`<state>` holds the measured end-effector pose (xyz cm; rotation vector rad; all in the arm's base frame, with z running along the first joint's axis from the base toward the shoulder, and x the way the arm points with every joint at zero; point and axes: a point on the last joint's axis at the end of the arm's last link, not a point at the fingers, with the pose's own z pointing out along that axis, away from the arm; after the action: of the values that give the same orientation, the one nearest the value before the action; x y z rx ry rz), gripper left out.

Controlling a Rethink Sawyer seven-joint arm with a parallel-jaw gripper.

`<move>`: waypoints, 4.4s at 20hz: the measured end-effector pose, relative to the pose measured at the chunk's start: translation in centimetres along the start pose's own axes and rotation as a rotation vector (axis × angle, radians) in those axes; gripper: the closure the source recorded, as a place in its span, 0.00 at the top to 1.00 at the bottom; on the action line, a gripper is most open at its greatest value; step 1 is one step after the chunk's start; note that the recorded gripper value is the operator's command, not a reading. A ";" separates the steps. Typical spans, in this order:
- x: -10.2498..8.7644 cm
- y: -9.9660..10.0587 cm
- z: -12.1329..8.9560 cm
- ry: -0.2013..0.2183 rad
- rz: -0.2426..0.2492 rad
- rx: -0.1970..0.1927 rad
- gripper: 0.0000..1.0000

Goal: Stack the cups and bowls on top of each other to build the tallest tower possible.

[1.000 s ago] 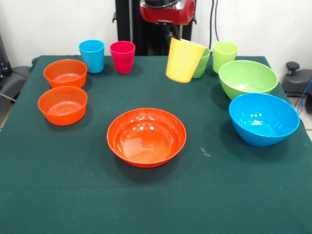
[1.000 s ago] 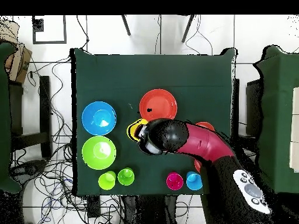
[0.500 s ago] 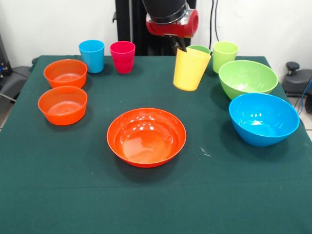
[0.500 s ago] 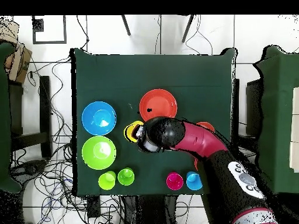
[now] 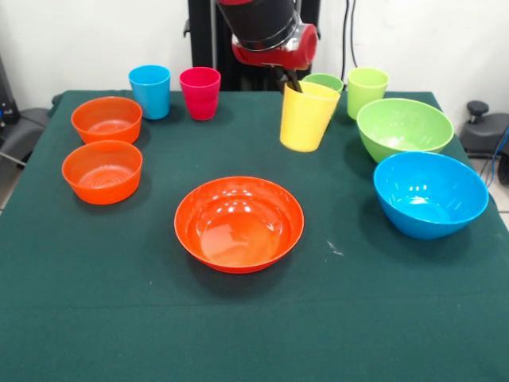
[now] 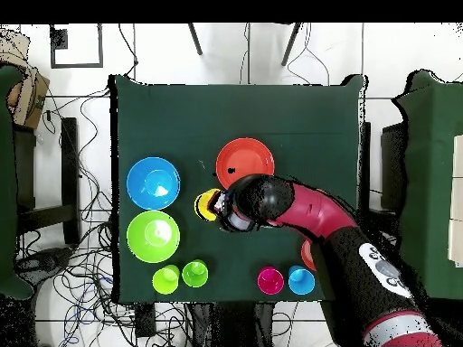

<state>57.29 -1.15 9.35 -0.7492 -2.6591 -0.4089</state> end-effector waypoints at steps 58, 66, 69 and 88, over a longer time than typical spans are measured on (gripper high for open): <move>-9.9 -1.3 -1.8 0.093 0.049 -0.057 0.00; -11.0 -1.1 -1.7 0.091 0.049 -0.070 0.00; -11.2 -1.1 -1.0 0.101 0.050 -0.076 0.00; -11.1 -2.1 2.7 0.136 0.023 -0.039 0.00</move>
<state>64.32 -6.84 2.14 -0.7361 -2.5197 -0.4885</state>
